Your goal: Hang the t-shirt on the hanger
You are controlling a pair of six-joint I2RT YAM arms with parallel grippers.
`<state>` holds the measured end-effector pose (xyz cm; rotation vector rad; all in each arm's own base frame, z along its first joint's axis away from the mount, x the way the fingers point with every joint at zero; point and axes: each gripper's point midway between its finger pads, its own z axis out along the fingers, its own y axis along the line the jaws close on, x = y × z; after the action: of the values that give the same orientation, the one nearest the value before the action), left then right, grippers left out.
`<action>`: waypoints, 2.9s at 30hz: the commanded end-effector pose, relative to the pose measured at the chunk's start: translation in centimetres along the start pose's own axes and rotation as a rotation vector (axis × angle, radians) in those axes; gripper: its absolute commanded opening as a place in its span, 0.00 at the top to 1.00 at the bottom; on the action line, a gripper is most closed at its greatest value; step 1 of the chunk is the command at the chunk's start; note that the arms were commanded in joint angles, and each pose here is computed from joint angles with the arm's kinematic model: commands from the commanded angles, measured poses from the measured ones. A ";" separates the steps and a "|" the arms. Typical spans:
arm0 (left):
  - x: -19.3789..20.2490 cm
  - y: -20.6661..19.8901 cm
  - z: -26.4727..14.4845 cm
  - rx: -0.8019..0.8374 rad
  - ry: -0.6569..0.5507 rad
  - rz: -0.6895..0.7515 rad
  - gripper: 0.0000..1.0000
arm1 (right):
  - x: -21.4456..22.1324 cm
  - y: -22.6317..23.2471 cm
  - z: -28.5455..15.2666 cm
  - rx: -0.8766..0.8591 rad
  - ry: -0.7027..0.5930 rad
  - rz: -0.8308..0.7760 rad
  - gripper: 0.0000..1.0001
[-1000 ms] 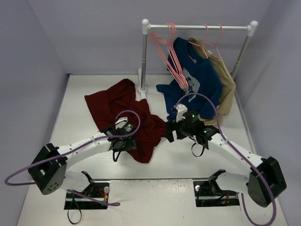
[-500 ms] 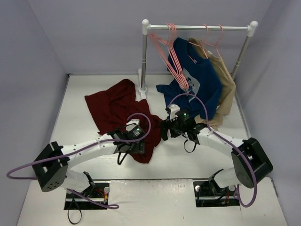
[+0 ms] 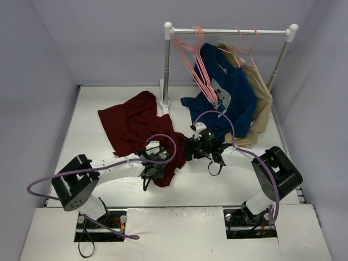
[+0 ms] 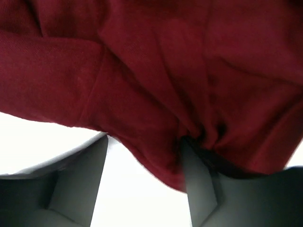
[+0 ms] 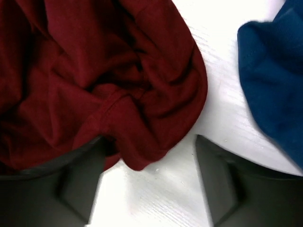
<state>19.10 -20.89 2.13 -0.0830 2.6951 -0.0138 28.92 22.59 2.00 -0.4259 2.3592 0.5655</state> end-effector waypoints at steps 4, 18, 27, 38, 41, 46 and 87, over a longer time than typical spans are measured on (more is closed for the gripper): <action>-0.7 2.4 2.4 -0.082 -0.058 -0.075 0.99 | -1.9 -0.8 -0.1 0.035 -0.108 0.008 0.64; -20.4 5.0 -25.9 0.139 -0.660 0.008 1.00 | -23.3 3.7 -18.5 0.151 -0.588 -0.325 1.00; -23.1 5.0 -39.8 0.450 -0.860 0.003 1.00 | -31.6 11.1 -33.2 0.007 -0.870 -0.462 1.00; -17.8 7.7 -28.9 0.269 -0.669 -0.074 1.00 | -24.1 11.6 -22.8 -0.167 -0.561 -0.298 1.00; -15.0 8.5 -22.5 0.177 -0.541 -0.124 1.00 | -19.6 10.8 -16.7 -0.155 -0.384 -0.240 1.00; -12.0 9.4 -12.3 0.072 -0.397 -0.146 1.00 | -12.8 9.3 -7.5 -0.071 -0.136 -0.190 1.00; -6.6 7.8 -4.0 -0.059 -0.304 0.168 0.36 | -15.9 7.6 -14.6 0.015 -0.421 -0.167 0.38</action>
<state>20.92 -12.80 6.95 0.1983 2.4850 0.0601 30.24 24.97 23.52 -0.4871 1.9478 0.4652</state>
